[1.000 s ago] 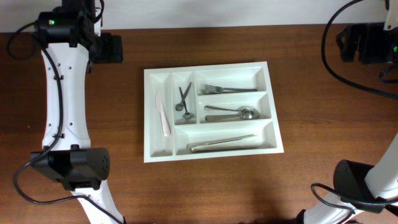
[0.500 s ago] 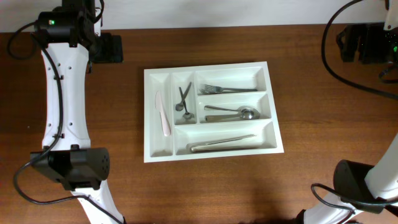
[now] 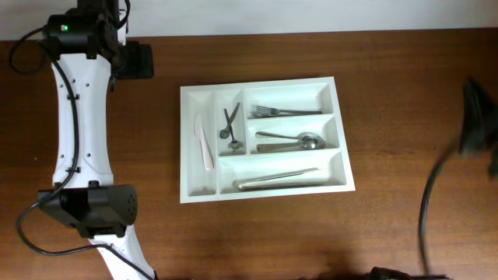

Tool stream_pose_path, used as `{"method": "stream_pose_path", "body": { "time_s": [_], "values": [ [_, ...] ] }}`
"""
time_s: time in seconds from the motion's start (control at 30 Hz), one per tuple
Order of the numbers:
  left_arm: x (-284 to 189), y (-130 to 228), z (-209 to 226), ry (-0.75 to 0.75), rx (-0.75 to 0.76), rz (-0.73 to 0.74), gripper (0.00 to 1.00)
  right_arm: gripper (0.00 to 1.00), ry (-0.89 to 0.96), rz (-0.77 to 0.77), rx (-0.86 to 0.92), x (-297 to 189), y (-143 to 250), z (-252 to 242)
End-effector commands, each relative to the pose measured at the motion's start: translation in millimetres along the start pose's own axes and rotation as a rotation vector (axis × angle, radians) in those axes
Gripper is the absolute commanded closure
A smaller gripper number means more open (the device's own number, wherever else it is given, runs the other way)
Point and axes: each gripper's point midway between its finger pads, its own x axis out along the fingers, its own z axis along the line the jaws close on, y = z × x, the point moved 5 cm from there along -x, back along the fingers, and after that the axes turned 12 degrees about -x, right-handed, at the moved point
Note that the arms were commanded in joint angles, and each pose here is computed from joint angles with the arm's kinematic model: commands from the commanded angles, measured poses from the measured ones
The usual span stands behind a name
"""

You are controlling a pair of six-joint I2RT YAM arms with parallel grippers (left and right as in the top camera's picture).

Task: Pack container

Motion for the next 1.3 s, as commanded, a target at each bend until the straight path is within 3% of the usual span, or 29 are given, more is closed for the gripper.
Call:
{"method": "stream_pose_path", "body": {
  "time_s": [0.0, 0.07, 0.17, 0.4, 0.9, 1.27],
  "values": [
    [-15.2, -3.2, 4.9, 0.001, -0.025, -0.039, 0.01, 0.01, -0.019, 0.02, 0.021, -8.4, 41.5, 22.2],
    [-15.1, -3.1, 4.9, 0.001, -0.025, -0.038, 0.01, 0.01, -0.017, 0.017, 0.02, -15.1, 69.4, 36.7],
    [-15.2, -3.2, 4.9, 0.001, -0.025, -0.039, 0.01, 0.01, -0.016, 0.012, 0.018, -13.8, 146.6, 70.8],
    [-15.1, -3.1, 5.0, 0.0, -0.025, -0.038, 0.01, 0.01, -0.028, -0.073, -0.005, 14.5, 254.6, 115.8],
    [-15.1, -3.1, 4.9, 0.001, -0.025, -0.038, 0.01, 0.01, -0.123, -0.155, -0.021, 70.5, 321.9, 154.9],
    [-15.2, -3.2, 5.0, 0.001, -0.025, -0.039, 0.01, 0.01, -0.066, -0.121, 0.116, 82.6, 349.2, 159.1]
  ]
}}
